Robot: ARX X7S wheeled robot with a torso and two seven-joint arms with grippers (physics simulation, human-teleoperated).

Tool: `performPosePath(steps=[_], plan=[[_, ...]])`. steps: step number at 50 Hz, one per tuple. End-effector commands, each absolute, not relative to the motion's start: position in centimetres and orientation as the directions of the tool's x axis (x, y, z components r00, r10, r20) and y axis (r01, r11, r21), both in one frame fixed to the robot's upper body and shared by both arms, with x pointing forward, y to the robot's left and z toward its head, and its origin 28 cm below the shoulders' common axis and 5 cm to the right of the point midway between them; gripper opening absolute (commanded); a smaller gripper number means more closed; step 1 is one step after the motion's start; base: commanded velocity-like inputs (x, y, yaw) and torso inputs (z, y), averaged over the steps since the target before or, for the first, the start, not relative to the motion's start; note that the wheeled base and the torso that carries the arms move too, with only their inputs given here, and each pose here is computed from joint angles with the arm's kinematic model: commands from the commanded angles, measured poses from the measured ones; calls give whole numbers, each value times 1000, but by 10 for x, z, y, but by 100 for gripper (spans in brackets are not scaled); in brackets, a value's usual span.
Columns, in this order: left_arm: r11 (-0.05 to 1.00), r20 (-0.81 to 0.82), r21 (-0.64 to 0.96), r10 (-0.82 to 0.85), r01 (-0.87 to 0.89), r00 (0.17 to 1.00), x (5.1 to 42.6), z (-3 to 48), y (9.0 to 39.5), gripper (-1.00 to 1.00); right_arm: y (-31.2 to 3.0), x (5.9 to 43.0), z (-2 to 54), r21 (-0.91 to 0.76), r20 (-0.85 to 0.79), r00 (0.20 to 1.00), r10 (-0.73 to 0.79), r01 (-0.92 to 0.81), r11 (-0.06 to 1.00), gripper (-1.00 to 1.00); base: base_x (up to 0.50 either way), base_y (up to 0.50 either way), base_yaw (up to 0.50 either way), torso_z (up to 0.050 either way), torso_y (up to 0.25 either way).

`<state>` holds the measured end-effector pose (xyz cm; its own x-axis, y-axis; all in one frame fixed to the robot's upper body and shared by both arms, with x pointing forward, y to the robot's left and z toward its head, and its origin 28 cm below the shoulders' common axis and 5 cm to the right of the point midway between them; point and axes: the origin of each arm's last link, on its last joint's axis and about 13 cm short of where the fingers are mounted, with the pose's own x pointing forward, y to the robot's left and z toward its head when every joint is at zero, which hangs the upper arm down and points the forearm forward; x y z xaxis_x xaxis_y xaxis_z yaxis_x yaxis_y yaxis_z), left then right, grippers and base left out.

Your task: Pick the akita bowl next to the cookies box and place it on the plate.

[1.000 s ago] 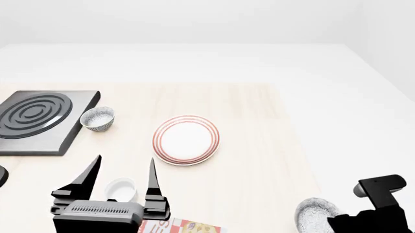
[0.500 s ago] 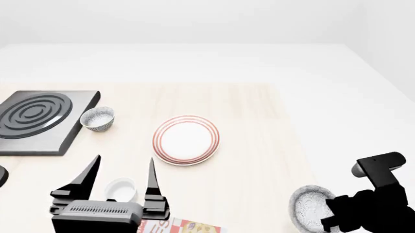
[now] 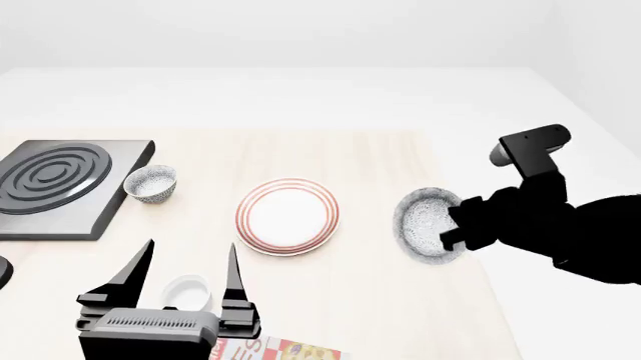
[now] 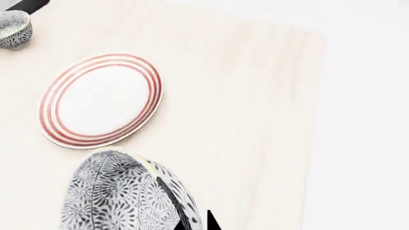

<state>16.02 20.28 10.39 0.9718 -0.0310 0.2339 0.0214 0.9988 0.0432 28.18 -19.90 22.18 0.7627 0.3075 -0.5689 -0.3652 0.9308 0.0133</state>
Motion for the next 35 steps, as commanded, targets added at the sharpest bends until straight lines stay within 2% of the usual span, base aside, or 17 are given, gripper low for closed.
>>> performPosePath(steps=[1, 15, 30, 35], plan=[[999, 235, 43, -28, 19, 972, 161, 104, 203, 100, -164, 327, 262, -4, -468, 805, 364, -414, 910, -100, 0, 0, 0, 0, 0], [999, 239, 40, -26, 17, 971, 161, 104, 204, 100, -120, 382, 284, 58, -331, 847, 415, -421, 905, -100, 0, 0, 0, 0, 0], [999, 242, 28, -26, 20, 970, 160, 106, 205, 100, -78, 426, 268, 153, -290, 843, 452, -426, 892, -100, 0, 0, 0, 0, 0], [999, 241, 25, -27, 21, 970, 160, 106, 205, 100, -65, 428, 254, 169, -263, 848, 460, -429, 888, -100, 0, 0, 0, 0, 0]])
